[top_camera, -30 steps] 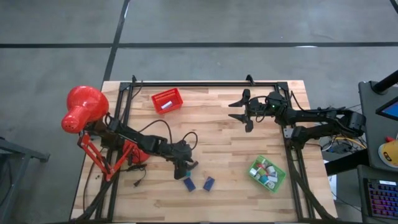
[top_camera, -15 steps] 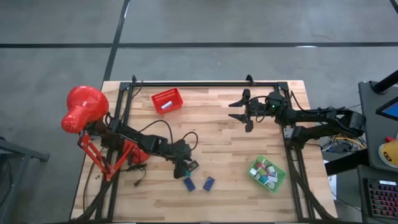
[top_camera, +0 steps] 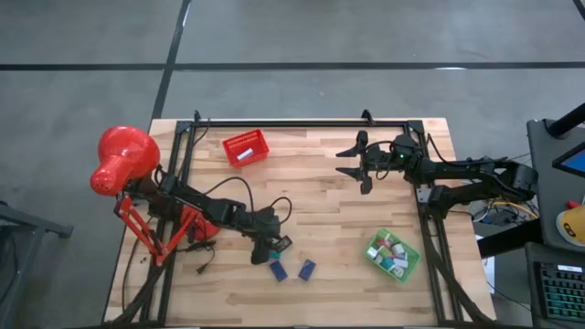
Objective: Pick & Place Office items
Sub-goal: Put the black digital clock into the red bin
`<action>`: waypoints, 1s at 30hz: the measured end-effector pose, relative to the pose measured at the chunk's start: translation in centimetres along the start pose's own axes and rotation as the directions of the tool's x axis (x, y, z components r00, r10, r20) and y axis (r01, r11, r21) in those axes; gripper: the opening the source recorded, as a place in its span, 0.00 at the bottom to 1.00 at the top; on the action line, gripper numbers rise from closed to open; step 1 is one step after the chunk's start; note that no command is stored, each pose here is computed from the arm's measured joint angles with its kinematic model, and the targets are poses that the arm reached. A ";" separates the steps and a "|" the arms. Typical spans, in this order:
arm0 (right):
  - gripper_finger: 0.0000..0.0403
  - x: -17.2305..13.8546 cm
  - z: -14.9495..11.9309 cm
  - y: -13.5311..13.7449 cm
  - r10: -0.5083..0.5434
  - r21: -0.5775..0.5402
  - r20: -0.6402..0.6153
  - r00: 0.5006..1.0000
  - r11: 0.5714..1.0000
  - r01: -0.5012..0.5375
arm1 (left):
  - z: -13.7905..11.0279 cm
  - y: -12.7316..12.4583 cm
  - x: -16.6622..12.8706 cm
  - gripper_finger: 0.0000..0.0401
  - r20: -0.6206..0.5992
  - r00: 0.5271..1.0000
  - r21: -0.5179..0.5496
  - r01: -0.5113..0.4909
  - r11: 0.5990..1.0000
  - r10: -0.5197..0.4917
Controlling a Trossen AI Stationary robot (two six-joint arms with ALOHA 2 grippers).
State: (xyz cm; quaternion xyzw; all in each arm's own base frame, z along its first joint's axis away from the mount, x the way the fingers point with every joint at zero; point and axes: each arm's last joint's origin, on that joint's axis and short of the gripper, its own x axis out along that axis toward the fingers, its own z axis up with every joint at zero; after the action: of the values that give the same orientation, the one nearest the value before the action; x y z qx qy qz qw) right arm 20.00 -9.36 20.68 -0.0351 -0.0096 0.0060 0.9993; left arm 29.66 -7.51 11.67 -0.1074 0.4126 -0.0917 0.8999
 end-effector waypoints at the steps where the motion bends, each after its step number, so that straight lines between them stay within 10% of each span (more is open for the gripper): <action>1: 0.50 0.0 0.0 0.0 0.000 0.000 0.000 1.000 1.000 0.000 | -0.1 0.0 0.0 0.41 -0.002 1.000 0.009 0.003 1.000 -0.003; 15: 0.50 0.0 0.0 0.0 0.000 0.000 0.000 1.000 1.000 0.000 | 0.4 -0.4 0.0 0.41 0.029 0.996 0.177 0.079 0.981 -0.086; 30: 0.50 0.0 0.0 0.0 0.000 0.000 0.000 1.000 1.000 0.000 | 0.1 1.2 0.4 0.41 -0.025 0.993 -0.106 0.111 0.988 -0.114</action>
State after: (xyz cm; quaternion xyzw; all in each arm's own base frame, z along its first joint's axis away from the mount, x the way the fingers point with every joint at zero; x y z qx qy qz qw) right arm 20.00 -9.35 20.69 -0.0352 -0.0097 0.0061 0.9993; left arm 30.07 -6.41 11.10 -0.1760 0.4240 -0.1223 0.8800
